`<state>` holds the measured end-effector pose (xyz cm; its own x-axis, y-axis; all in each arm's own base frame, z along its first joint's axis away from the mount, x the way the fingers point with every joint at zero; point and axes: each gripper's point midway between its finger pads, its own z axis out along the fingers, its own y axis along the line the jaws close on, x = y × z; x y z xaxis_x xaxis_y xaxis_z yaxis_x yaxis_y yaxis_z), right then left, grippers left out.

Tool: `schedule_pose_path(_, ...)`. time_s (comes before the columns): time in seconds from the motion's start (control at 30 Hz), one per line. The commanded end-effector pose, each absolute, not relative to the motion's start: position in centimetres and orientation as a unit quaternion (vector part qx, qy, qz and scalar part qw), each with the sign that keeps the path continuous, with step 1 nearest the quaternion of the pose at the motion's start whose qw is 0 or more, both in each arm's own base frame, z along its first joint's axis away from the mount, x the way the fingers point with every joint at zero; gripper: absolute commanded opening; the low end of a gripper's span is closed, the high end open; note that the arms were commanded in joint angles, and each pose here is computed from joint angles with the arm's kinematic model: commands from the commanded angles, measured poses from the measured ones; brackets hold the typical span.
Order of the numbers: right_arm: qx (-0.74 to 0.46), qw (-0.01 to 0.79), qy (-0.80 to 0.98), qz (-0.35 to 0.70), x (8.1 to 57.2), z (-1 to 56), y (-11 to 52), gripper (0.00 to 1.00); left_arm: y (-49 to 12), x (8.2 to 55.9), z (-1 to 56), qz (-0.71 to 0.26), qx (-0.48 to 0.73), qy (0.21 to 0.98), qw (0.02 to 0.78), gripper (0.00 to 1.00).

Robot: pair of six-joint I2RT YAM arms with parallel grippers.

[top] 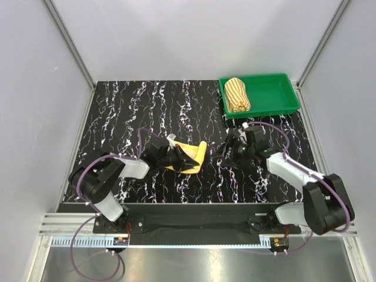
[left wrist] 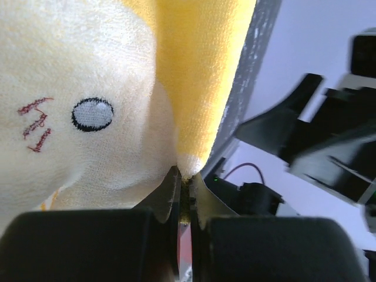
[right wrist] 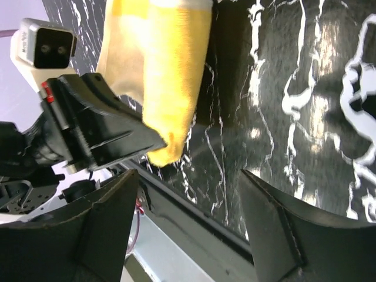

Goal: Roll the towels
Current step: Roll the towel

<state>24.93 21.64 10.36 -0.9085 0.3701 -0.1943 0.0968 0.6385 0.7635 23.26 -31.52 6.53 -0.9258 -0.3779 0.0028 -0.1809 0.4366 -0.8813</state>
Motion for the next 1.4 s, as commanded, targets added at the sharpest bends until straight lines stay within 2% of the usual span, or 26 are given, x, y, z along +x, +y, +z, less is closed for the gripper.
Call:
schedule_pose_path(0.0, 0.108, 0.194, 0.860, 0.460, 26.6, 10.8, 23.3, 0.75, -32.3, 23.3, 8.5, -0.557, -0.161, 0.811, 0.075, 0.00)
schedule_pose_path(0.43, 0.084, 0.171, 0.860, 0.473, 27.4, 6.4, 26.6, 0.74, -31.8, 22.1, 4.8, -0.580, -0.198, 0.790, 0.028, 0.00)
schedule_pose_path(0.9, 0.064, 0.163, 0.881, 0.438, 27.1, 2.3, 28.3, 0.67, -31.2, 21.9, 3.5, -0.577, -0.224, 0.785, 0.012, 0.00)
schedule_pose_path(1.23, 0.061, 0.169, 0.883, 0.434, 27.3, 2.0, 28.5, 0.40, -30.6, 21.5, 3.6, -0.574, -0.221, 0.788, 0.015, 0.00)
schedule_pose_path(1.27, 0.061, 0.169, 0.883, 0.434, 27.2, 2.1, 28.5, 0.36, -30.5, 21.4, 3.5, -0.571, -0.214, 0.793, 0.021, 0.01)
schedule_pose_path(1.37, 0.059, 0.171, 0.886, 0.426, 27.3, 2.8, 28.4, 0.33, -30.0, 21.2, 3.0, -0.544, -0.206, 0.813, 0.032, 0.30)
